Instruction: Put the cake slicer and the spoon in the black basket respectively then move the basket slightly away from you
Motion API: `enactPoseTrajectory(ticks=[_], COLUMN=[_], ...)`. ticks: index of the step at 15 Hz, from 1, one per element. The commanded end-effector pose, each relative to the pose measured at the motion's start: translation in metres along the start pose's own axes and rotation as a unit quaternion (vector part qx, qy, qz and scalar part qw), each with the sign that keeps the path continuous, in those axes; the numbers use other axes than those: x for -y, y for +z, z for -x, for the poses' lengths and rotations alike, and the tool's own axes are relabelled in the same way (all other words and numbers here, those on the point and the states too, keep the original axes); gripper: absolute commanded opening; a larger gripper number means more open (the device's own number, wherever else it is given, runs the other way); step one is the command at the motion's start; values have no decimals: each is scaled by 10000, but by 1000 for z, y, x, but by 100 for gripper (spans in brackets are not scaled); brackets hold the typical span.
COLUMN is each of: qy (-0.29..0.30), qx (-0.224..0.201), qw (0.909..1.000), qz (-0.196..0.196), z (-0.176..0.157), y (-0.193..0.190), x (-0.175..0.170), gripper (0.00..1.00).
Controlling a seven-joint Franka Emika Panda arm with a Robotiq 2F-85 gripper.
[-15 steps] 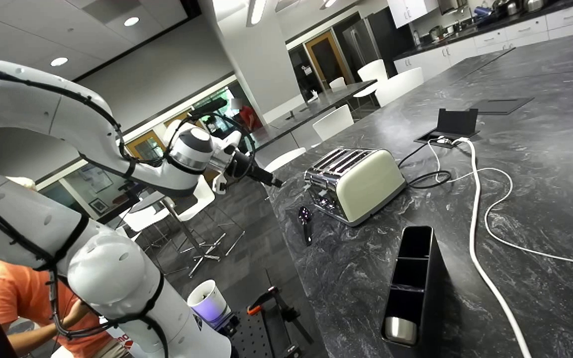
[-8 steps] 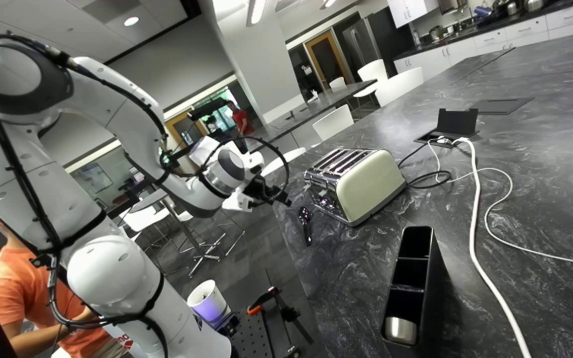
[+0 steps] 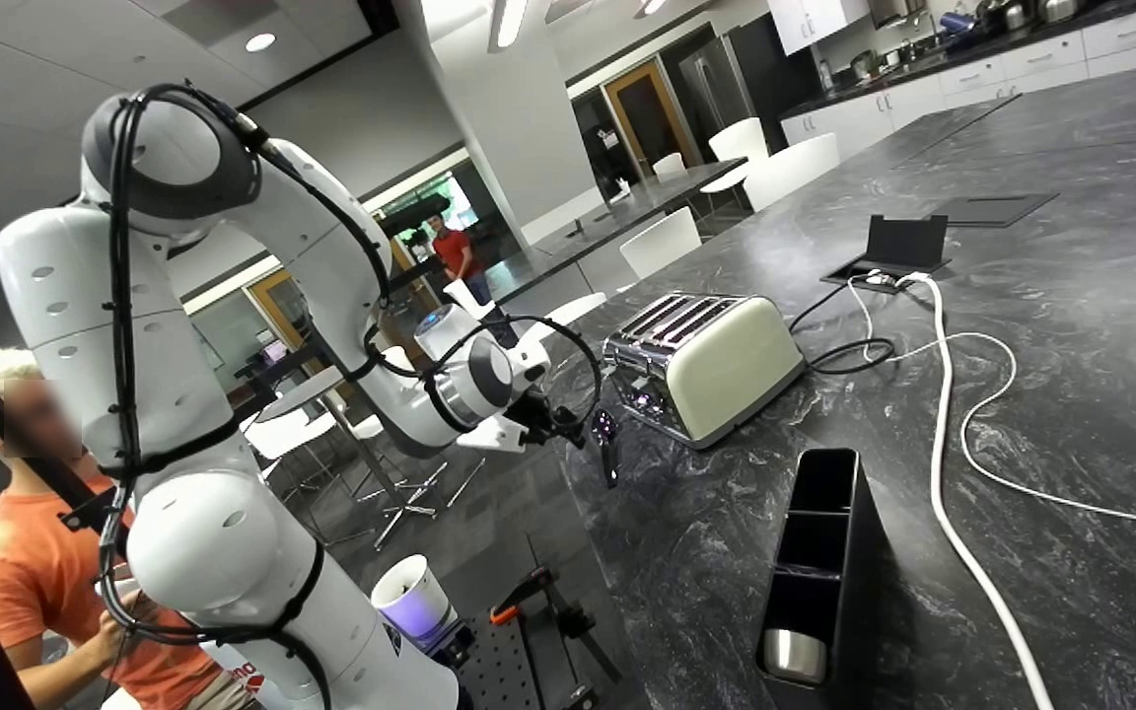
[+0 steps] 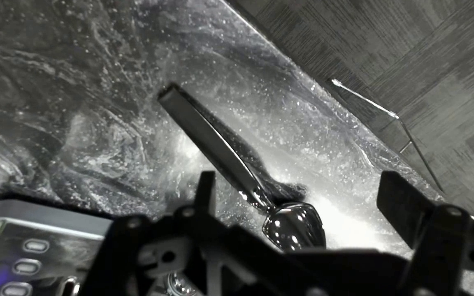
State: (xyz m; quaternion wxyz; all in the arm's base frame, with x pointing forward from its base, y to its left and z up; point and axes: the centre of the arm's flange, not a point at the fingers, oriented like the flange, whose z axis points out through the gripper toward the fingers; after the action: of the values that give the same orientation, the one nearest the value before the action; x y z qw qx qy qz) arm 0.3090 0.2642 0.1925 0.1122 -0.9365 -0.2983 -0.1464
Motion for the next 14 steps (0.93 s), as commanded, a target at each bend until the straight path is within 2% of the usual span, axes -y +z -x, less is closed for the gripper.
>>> enactPoseTrajectory(ticks=[1,3,7,9,14], qy=[-358,-726,-1407,-1626,-2255], qx=[180,477,973,1097,1236], qw=[9991,9957,9827,9779,9664], qz=[157,314,704,720,-23], z=[-10,-21,-36,-45,-61], y=[3,11,19,19,29], x=[9,19,27,23,4], gripper=[100,100,100,100,100])
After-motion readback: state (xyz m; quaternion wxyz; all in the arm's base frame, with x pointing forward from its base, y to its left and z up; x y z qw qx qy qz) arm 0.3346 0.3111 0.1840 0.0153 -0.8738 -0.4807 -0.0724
